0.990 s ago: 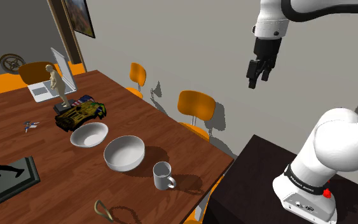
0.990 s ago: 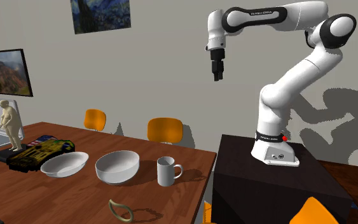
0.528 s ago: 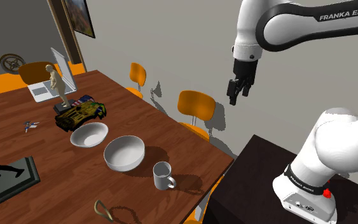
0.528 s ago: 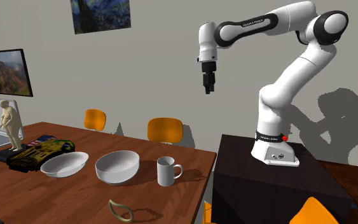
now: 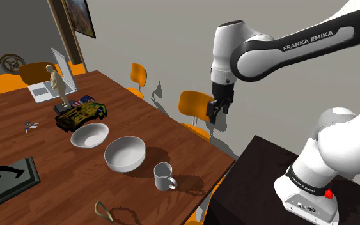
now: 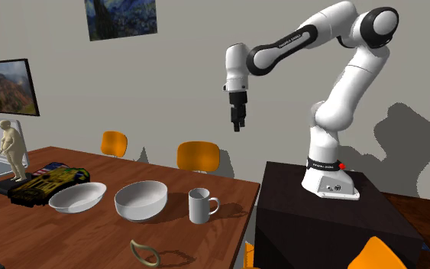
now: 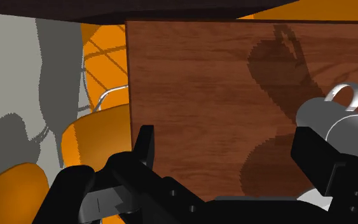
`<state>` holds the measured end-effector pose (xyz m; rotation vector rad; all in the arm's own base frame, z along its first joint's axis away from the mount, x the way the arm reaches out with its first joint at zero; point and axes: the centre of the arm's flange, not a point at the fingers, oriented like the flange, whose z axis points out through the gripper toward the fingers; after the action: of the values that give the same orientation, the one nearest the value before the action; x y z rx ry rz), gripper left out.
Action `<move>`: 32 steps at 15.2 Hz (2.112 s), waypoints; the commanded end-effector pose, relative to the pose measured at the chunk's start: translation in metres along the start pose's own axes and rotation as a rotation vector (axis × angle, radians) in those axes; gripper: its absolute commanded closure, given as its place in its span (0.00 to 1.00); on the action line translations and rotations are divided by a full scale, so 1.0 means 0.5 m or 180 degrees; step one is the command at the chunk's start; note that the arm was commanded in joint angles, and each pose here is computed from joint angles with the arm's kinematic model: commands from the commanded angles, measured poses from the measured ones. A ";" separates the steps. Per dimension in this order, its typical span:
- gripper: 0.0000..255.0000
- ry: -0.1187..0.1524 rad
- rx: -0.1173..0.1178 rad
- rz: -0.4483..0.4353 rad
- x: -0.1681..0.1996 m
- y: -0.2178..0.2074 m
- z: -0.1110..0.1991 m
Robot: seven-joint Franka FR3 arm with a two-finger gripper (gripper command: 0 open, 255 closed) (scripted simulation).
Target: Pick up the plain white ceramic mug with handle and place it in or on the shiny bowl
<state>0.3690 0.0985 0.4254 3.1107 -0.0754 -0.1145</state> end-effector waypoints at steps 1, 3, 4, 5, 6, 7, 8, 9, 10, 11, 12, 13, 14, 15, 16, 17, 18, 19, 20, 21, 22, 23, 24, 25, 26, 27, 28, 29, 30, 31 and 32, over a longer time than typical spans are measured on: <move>0.00 0.0014 0.0009 -0.0046 0.022 -0.036 0.032; 0.00 0.0024 0.0015 -0.0091 0.041 -0.071 0.065; 0.00 0.0029 0.0018 -0.0113 0.051 -0.089 0.082; 0.00 0.0034 0.0020 -0.0136 0.061 -0.106 0.098; 0.00 0.0039 0.0023 -0.0158 0.070 -0.124 0.115; 0.00 0.0044 0.0026 -0.0181 0.079 -0.142 0.131; 0.00 0.0049 0.0029 -0.0203 0.089 -0.160 0.148; 0.00 0.0054 0.0032 -0.0225 0.098 -0.178 0.164; 0.00 0.0058 0.0034 -0.0248 0.107 -0.196 0.181; 0.00 0.0063 0.0037 -0.0270 0.116 -0.214 0.197; 0.00 0.0068 0.0040 -0.0293 0.125 -0.232 0.214; 0.00 0.0073 0.0043 -0.0315 0.134 -0.250 0.230; 0.00 0.0078 0.0046 -0.0338 0.142 -0.268 0.246; 0.00 0.0083 0.0049 -0.0360 0.151 -0.287 0.262; 0.00 0.0088 0.0051 -0.0383 0.160 -0.305 0.279; 0.00 0.0093 0.0054 -0.0405 0.168 -0.324 0.295; 0.00 0.0098 0.0057 -0.0428 0.176 -0.342 0.311; 0.00 0.0103 0.0060 -0.0450 0.184 -0.361 0.327; 0.00 0.0108 0.0063 -0.0473 0.192 -0.380 0.343; 0.00 0.0113 0.0065 -0.0495 0.200 -0.399 0.360; 0.00 0.0114 0.0066 -0.0502 0.203 -0.405 0.365; 0.00 0.0114 0.0066 -0.0502 0.203 -0.405 0.375; 0.00 0.0114 0.0066 -0.0502 0.203 -0.405 0.386; 0.00 0.0114 0.0066 -0.0502 0.204 -0.405 0.396; 0.00 0.0114 0.0066 -0.0502 0.204 -0.406 0.407; 0.00 0.0114 0.0066 -0.0502 0.205 -0.406 0.417; 0.00 0.0114 0.0066 -0.0502 0.205 -0.406 0.428; 0.00 0.0114 0.0066 -0.0502 0.205 -0.406 0.444; 0.00 0.0114 0.0066 -0.0502 0.205 -0.406 0.444; 0.00 0.0114 0.0066 -0.0502 0.205 -0.406 0.444; 0.00 0.0114 0.0066 -0.0502 0.205 -0.406 0.444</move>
<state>0.4643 0.2902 0.1910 3.1341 0.1709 -0.0622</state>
